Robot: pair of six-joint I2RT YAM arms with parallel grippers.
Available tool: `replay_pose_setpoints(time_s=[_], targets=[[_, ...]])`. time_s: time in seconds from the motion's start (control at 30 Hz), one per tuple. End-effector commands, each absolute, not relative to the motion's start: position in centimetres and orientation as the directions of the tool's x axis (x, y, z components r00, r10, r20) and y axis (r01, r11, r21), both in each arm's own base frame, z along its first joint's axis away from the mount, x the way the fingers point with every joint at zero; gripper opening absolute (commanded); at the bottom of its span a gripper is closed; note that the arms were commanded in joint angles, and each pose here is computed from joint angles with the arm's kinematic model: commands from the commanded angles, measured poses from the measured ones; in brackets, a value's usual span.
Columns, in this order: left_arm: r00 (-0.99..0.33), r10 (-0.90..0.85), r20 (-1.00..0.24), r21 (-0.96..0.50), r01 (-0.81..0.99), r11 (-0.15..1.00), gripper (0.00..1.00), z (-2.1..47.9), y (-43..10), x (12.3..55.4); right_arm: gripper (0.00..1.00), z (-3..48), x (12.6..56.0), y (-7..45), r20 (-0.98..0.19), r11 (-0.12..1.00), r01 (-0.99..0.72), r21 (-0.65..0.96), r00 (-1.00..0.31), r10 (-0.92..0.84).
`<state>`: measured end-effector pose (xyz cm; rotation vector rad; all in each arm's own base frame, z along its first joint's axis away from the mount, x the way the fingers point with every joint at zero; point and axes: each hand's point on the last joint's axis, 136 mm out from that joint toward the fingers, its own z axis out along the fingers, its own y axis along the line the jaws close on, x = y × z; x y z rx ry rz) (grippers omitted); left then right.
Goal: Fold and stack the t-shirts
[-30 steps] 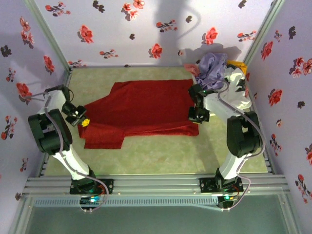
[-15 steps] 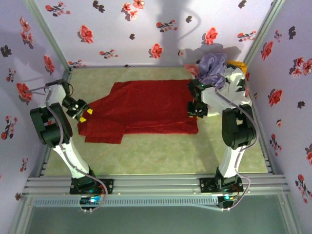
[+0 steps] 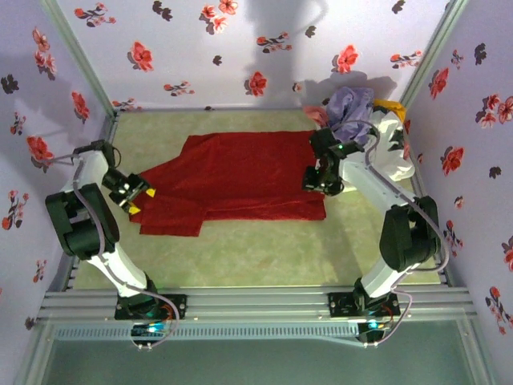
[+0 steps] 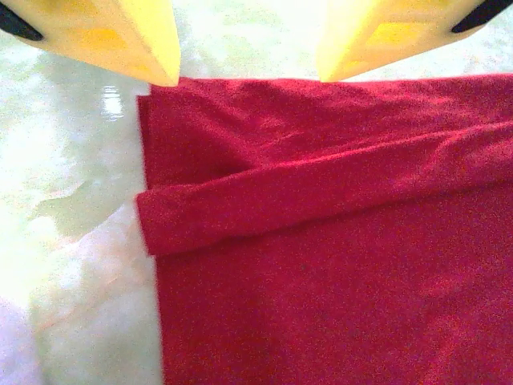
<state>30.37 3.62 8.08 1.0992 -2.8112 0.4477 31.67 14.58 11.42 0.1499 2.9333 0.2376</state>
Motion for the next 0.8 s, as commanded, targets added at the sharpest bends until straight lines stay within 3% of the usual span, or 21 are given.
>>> replay_pose_setpoints(time_s=[0.0, 0.33, 0.77], targets=[[-0.761, -0.617, 0.200, -0.257, -0.648, 0.717, 0.61, 6.7, 2.8, 30.1, 0.49, 9.2, 30.7, 16.3, -0.124, 0.979, 0.083, 0.184, -0.987, 0.107], [-0.769, -0.581, 0.266, -0.187, -0.632, 0.752, 0.61, 2.3, 3.4, 30.0, 0.50, 3.6, 31.9, 18.1, -0.034, 0.980, 0.091, 0.176, -0.995, 0.098], [-0.721, -0.614, 0.320, -0.041, -0.658, 0.752, 0.64, -0.2, 5.0, 26.1, 0.50, -0.3, 27.1, 16.8, 0.104, 0.983, 0.110, 0.145, -0.990, 0.096]])
